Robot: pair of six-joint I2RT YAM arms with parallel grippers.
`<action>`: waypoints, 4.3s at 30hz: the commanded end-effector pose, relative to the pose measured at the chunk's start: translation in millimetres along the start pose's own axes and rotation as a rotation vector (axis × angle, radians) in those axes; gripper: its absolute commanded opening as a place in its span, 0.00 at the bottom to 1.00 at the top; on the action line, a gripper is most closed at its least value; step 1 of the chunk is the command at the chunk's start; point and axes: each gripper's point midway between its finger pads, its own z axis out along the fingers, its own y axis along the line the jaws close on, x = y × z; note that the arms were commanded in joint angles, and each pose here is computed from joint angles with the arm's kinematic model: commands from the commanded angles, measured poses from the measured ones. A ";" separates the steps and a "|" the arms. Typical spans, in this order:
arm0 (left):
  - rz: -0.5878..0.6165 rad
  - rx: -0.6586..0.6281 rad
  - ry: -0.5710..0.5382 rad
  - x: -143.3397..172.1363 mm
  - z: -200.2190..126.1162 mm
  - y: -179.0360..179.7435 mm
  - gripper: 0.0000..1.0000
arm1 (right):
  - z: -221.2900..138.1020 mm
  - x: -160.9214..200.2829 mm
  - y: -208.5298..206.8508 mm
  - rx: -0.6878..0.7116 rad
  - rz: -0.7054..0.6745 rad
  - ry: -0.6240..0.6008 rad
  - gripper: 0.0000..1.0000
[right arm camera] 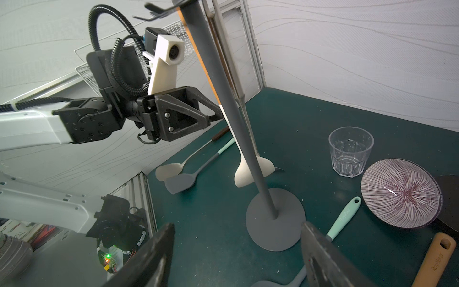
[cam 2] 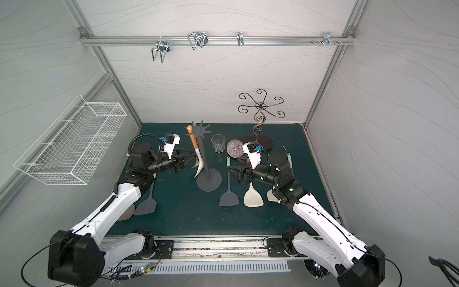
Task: Take the spatula off the kitchen utensil rack
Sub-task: Take off the spatula from the rack.
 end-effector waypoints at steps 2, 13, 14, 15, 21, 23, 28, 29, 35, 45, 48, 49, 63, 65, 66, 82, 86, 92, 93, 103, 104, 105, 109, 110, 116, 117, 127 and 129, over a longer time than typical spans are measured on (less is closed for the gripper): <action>0.119 0.060 -0.063 -27.6 2.5 -5.2 0.43 | -1.1 -6.8 -2.5 0.021 -0.020 0.007 0.80; 0.138 0.119 -0.061 -20.4 18.4 10.9 0.54 | 3.5 -4.3 -8.0 0.040 -0.022 0.037 0.80; 0.138 0.124 -0.063 -20.5 18.8 10.8 0.54 | 5.0 -2.5 -9.4 0.045 -0.022 0.043 0.80; 0.142 0.127 -0.065 -20.5 18.8 10.4 0.54 | 5.2 -2.4 -10.2 0.048 -0.024 0.045 0.80; 0.154 0.148 -0.068 -20.1 19.1 7.1 0.54 | 8.5 2.3 -13.7 0.053 -0.025 0.063 0.80; 0.158 0.157 -0.073 -20.6 20.7 6.8 0.54 | 8.0 2.0 -13.9 0.057 -0.030 0.064 0.80; 0.147 0.198 -0.072 -20.7 26.8 7.3 0.53 | 9.0 2.5 -15.0 0.061 -0.034 0.072 0.80; 0.145 0.207 -0.072 -20.9 26.9 6.0 0.52 | 9.6 2.8 -15.4 0.061 -0.033 0.073 0.80; 0.133 0.206 -0.052 -18.3 24.4 3.0 0.42 | 13.4 7.0 -17.3 0.057 -0.025 0.085 0.81; 0.127 0.151 -0.026 -9.9 18.1 2.5 0.21 | 18.8 8.7 -20.2 0.054 -0.020 0.086 0.81; 0.127 0.130 -0.017 -9.3 15.8 2.4 0.16 | 20.6 10.0 -20.3 0.049 -0.018 0.091 0.81; 0.129 0.124 -0.017 -9.9 15.2 2.3 0.15 | 20.7 9.8 -20.7 0.050 -0.018 0.091 0.81; 0.184 0.053 -0.030 -4.9 5.2 -7.1 0.07 | 21.0 12.8 -21.1 0.048 -0.012 0.093 0.81; 0.198 0.030 -0.042 -5.0 5.0 -4.3 0.04 | 21.2 13.7 -20.9 0.048 -0.009 0.098 0.81; 0.202 0.021 -0.046 -5.3 5.2 -2.4 0.03 | 20.8 13.5 -20.4 0.047 -0.007 0.096 0.81; 0.237 -0.128 -0.036 -14.9 -5.7 9.8 0.00 | 18.8 14.7 -19.9 0.048 -0.006 0.093 0.81; 0.237 -0.158 -0.043 -17.3 -8.9 12.0 0.00 | 19.2 17.1 -20.4 0.047 -0.005 0.096 0.81; 0.237 -0.228 -0.071 -25.0 -20.1 14.0 0.00 | 19.6 18.3 -20.1 0.045 -0.007 0.100 0.81; 0.237 -0.240 -0.078 -26.2 -22.3 14.4 0.00 | 19.8 18.4 -20.6 0.045 -0.006 0.100 0.82; 0.184 -0.382 -0.111 -37.5 -42.3 24.4 0.00 | 22.8 19.7 -18.6 0.025 0.006 0.106 0.82; 0.174 -0.404 -0.117 -38.3 -45.8 25.5 0.00 | 22.3 18.7 -18.2 0.025 0.005 0.103 0.82; 0.161 -0.432 -0.118 -38.6 -49.8 27.7 0.00 | 21.8 18.8 -18.0 0.025 0.004 0.103 0.82; 0.101 -0.532 -0.135 -39.3 -65.6 34.0 0.00 | 18.7 18.2 -16.7 0.028 0.000 0.093 0.82; 0.079 -0.554 -0.143 -39.1 -69.3 35.3 0.00 | 18.0 18.5 -17.1 0.030 0.003 0.089 0.82; -0.076 -0.688 -0.191 -37.9 -95.9 39.7 0.00 | 12.8 18.2 -10.8 0.010 0.031 0.070 0.82; -0.108 -0.705 -0.191 -37.7 -100.3 38.7 0.00 | 10.8 18.4 -10.1 0.010 0.035 0.068 0.82; -0.284 -0.844 -0.035 -16.0 -147.7 7.8 0.00 | -9.7 26.1 -0.4 0.010 0.061 0.047 0.82; -0.291 -0.884 0.018 -8.1 -157.8 4.6 0.00 | -11.6 27.6 0.4 0.009 0.074 0.039 0.82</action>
